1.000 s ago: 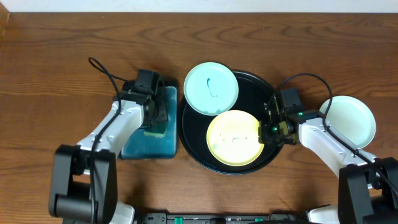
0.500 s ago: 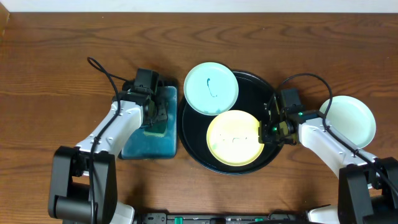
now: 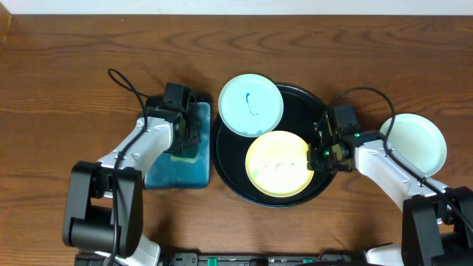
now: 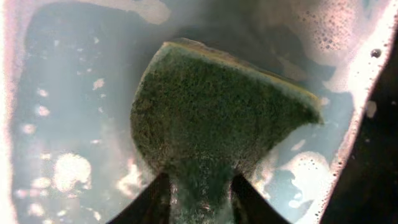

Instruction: Clean dirty plates on tray and stack at the side

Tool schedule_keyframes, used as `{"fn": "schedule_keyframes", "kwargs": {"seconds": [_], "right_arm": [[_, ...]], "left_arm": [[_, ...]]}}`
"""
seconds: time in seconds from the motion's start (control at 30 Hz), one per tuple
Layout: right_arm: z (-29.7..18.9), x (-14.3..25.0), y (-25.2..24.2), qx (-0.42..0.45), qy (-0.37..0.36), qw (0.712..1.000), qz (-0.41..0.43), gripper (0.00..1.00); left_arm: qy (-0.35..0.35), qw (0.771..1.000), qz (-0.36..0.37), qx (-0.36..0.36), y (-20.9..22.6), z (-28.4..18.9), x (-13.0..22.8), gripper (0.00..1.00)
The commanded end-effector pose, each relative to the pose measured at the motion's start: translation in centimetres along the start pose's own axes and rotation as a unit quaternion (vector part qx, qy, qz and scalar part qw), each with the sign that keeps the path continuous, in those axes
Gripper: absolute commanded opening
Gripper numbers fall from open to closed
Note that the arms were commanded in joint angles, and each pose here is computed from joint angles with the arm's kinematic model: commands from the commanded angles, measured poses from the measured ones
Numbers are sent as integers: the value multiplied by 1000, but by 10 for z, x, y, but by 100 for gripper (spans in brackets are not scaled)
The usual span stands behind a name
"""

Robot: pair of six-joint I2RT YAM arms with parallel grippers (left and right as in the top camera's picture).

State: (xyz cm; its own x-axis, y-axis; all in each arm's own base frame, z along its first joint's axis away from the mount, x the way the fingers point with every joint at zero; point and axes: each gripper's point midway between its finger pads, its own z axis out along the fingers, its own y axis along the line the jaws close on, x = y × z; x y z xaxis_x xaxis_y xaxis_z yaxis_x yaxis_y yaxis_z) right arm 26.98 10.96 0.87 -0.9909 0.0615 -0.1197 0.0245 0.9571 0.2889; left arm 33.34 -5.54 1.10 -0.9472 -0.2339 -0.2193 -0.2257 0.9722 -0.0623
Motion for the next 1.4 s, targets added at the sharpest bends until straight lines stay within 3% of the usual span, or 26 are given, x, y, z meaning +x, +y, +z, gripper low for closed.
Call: {"fn": "schedule_keyframes", "kwargs": {"seconds": [0.0,0.2,0.33,0.53,0.8,1.03,1.37], "right_arm": [[3,4,0,6,6,1000,5,1],[3,4,-1,6,6,1000,5,1],[3,4,-1,6,6,1000,5,1],[3,5,-1,6,7,1000,6,1],[3,5,-1,7,9,1000,6,1],[3,6,-1,7,9,1000,6,1],[3,5,-1,7,9,1000,6,1]], "left_arm": [[34,999,-3,-17,7,20,16,24],[54,998,-2,-26,10,34,24,19],[68,997,-1,-33,12,41,30,9],[64,997,-2,-31,12,37,28,7],[-3,1000,-3,-1,3,-7,3,7],[-70,996,41,25,-3,-55,-14,7],[-60,990,47,121,-14,-76,-12,8]]}}
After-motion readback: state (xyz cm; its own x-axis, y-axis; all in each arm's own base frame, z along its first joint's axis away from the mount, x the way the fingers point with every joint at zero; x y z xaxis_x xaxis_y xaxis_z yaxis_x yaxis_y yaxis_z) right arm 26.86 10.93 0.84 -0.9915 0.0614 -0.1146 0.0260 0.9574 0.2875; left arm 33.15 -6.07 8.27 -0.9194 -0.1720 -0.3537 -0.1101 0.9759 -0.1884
